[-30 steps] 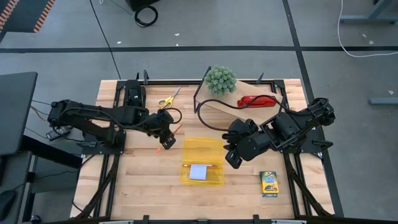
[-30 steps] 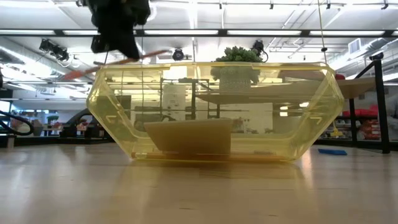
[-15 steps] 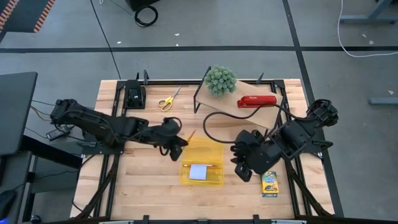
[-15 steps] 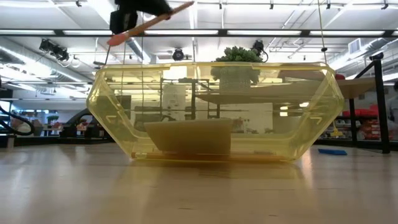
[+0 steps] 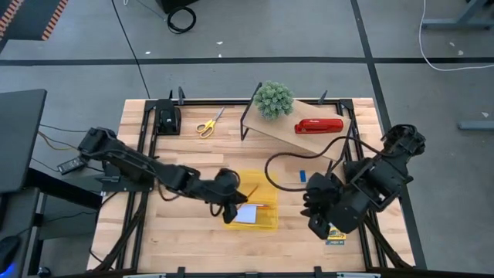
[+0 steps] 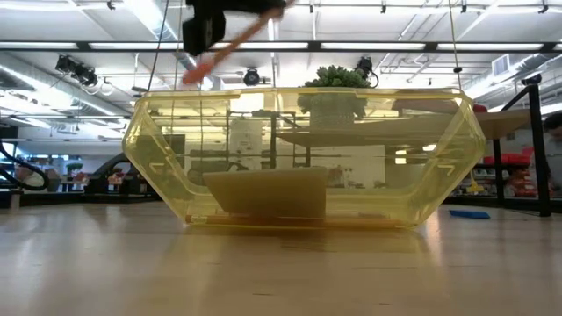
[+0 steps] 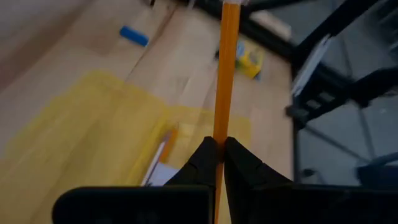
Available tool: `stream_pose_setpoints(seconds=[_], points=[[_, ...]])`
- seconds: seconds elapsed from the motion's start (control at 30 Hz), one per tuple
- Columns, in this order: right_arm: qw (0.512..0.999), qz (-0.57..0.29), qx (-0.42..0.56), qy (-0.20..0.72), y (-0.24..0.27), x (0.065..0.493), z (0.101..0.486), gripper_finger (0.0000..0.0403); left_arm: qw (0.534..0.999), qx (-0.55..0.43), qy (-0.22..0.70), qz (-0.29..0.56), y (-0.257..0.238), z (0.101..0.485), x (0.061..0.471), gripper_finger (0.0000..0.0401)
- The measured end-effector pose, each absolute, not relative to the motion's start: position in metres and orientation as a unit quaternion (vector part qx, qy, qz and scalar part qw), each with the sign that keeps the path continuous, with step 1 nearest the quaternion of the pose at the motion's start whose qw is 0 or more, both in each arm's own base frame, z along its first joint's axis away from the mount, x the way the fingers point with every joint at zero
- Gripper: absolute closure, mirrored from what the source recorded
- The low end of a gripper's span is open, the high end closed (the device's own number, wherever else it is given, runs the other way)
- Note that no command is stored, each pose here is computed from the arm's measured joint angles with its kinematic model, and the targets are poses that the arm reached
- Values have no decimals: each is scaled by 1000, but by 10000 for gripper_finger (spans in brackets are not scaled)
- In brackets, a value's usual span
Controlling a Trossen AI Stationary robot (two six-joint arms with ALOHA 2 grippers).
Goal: Pack school essentials
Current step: Put the pencil into the supply box
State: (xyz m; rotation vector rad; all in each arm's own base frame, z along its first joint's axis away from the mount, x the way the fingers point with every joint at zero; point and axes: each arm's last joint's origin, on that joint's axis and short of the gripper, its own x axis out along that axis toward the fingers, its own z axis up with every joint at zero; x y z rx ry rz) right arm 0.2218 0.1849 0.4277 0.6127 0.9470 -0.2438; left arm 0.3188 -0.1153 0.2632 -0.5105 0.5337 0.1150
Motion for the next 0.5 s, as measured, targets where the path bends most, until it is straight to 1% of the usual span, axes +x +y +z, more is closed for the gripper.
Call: stream_pose_setpoints(seconds=[0.23, 0.5], points=[[834, -114, 298, 450, 191, 216, 427, 273, 923, -230, 301, 65, -120, 233, 332, 391], [840, -127, 296, 436, 189, 217, 428, 273, 914, -211, 346, 5, -128, 219, 335, 383]])
